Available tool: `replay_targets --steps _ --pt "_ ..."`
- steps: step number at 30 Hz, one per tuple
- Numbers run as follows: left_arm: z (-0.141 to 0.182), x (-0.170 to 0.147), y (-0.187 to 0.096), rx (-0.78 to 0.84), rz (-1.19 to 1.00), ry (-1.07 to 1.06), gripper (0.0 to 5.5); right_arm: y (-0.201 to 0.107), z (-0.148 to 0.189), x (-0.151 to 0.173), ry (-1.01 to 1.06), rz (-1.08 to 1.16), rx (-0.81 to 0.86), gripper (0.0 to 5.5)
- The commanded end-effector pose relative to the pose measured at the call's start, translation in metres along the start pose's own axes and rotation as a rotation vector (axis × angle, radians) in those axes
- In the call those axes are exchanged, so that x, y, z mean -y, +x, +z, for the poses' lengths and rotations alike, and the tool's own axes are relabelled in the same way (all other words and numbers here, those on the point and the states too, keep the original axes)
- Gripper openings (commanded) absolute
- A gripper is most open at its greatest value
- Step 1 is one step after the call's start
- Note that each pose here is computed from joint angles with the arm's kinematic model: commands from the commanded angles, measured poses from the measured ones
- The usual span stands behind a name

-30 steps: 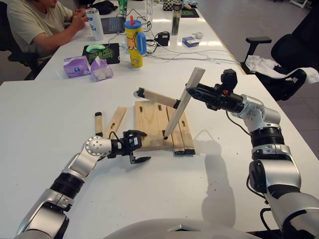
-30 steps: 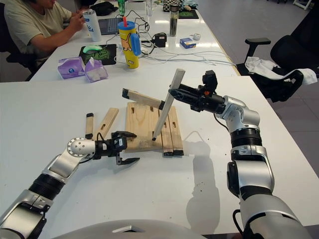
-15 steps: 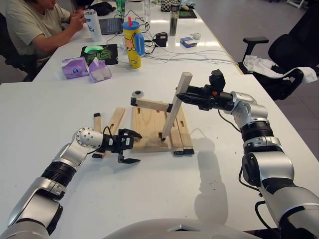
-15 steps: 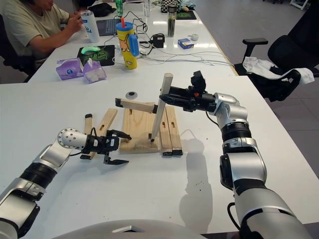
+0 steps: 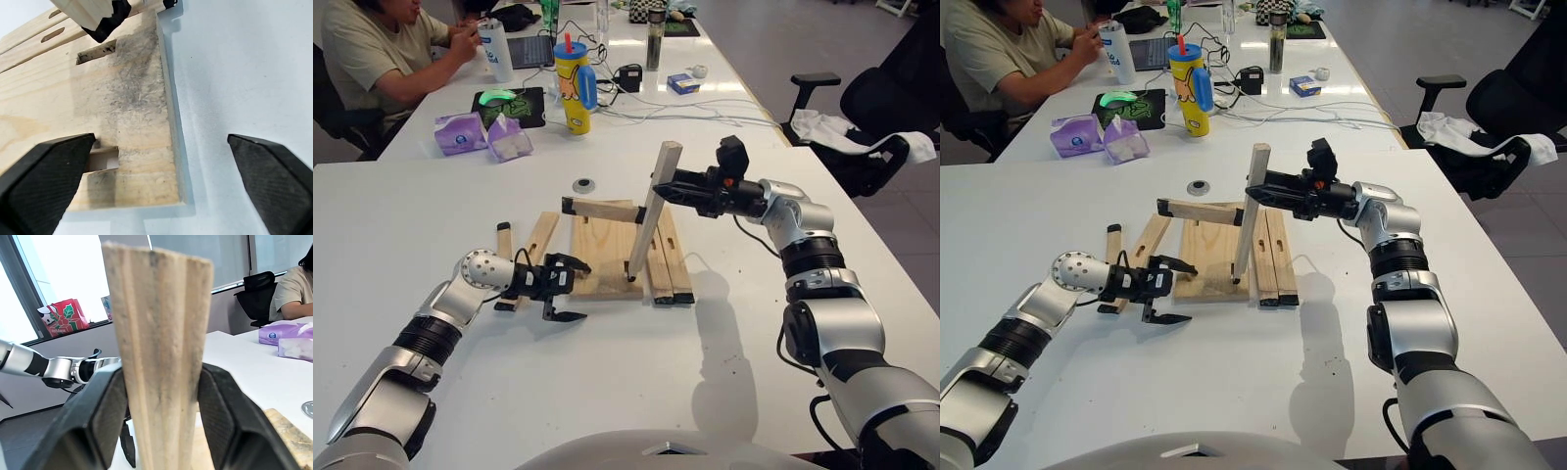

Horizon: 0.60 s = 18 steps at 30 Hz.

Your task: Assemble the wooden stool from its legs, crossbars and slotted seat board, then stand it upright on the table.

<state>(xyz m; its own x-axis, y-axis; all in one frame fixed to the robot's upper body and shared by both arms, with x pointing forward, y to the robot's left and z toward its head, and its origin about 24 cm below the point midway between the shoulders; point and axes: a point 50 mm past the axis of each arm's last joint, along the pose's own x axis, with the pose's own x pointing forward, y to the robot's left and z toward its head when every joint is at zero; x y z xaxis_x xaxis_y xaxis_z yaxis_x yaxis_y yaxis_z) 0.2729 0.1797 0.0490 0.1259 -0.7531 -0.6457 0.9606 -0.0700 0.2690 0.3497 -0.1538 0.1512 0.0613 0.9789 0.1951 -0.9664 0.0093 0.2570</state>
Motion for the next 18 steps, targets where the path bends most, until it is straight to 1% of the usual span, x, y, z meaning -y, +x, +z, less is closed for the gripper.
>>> replay_targets --steps 1,3,6,12,18 --pt "-0.052 0.057 0.009 -0.228 -0.227 -0.216 5.00 0.001 0.010 -0.001 -0.049 0.011 -0.033 2.06" --pt "-0.052 0.055 0.010 -0.228 -0.225 -0.217 5.00 0.000 0.004 0.001 -0.062 -0.009 -0.056 2.06" --pt "-0.052 0.054 0.010 -0.229 -0.226 -0.213 5.00 0.002 0.001 0.006 -0.105 -0.048 -0.044 2.06" --pt "-0.053 0.054 0.010 -0.242 -0.240 -0.203 5.00 0.009 0.000 0.005 -0.060 -0.011 0.010 2.06" --pt "-0.053 0.054 0.011 -0.242 -0.244 -0.204 5.00 0.009 -0.001 0.005 -0.075 -0.016 -0.002 2.06"
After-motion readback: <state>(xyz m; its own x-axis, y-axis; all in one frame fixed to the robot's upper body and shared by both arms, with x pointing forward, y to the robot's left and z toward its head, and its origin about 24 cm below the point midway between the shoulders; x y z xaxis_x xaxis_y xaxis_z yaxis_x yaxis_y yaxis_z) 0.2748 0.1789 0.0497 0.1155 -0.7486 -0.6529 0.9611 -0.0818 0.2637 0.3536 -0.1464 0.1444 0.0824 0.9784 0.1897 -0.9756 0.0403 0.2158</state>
